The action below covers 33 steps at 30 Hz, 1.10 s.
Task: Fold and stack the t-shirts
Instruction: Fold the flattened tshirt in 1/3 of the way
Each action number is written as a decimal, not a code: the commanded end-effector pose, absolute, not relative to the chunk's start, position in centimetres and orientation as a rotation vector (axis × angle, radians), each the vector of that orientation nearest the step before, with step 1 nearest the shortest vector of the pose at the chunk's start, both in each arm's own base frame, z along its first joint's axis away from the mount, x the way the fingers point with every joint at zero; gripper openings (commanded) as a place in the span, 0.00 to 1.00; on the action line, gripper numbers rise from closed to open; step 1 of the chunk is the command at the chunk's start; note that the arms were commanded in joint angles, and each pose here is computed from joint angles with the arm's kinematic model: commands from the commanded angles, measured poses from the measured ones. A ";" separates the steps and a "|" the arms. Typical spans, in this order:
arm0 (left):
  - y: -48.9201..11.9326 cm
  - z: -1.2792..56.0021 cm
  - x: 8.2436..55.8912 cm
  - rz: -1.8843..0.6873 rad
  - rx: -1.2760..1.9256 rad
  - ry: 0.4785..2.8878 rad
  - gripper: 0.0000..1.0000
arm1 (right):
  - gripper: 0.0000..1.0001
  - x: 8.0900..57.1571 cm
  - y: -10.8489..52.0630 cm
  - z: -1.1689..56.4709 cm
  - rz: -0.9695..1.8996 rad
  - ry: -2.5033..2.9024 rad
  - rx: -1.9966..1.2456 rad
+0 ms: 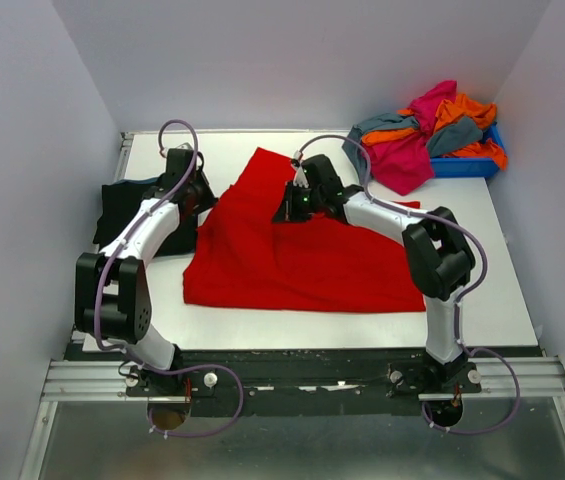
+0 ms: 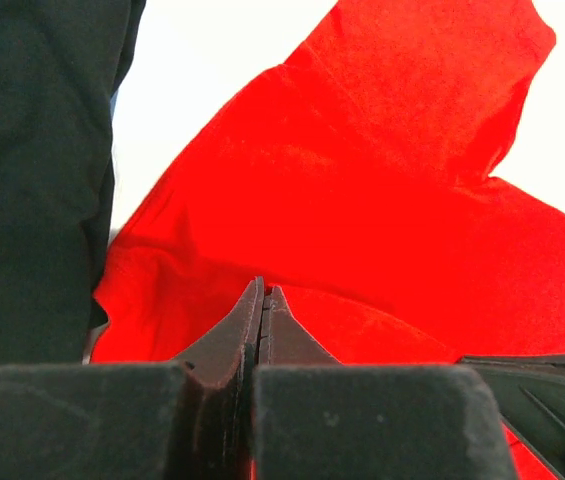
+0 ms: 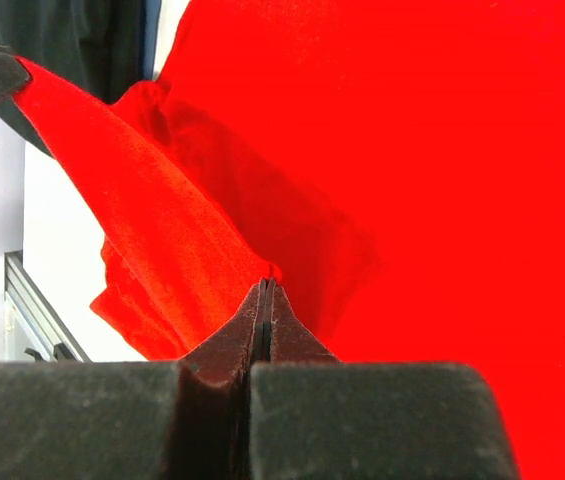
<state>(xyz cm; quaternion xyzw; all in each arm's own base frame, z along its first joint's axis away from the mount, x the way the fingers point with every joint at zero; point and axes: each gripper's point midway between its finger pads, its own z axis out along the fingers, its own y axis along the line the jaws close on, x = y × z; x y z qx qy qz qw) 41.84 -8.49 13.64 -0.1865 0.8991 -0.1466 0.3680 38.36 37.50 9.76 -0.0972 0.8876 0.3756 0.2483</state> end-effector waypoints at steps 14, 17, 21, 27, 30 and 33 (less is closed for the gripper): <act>-7.9 11.4 45.0 -0.302 -0.493 2.330 0.00 | 0.01 41.0 36.5 11.6 0.965 2.371 -0.219; -8.2 10.6 45.7 -0.303 -0.491 2.343 0.00 | 0.01 41.3 36.6 10.5 0.959 2.392 -0.209; -8.5 9.6 46.5 -0.315 -0.487 2.353 0.00 | 0.01 41.7 36.4 9.6 0.945 2.408 -0.191; -8.9 9.0 47.7 -0.317 -0.474 2.355 0.00 | 0.01 42.1 35.7 8.9 0.914 2.415 -0.159; -9.0 8.2 47.9 -0.311 -0.470 2.376 0.00 | 0.01 42.4 35.6 8.6 0.909 2.418 -0.150; -9.1 7.7 48.1 -0.313 -0.470 2.380 0.00 | 0.01 42.6 35.5 8.2 0.903 2.425 -0.143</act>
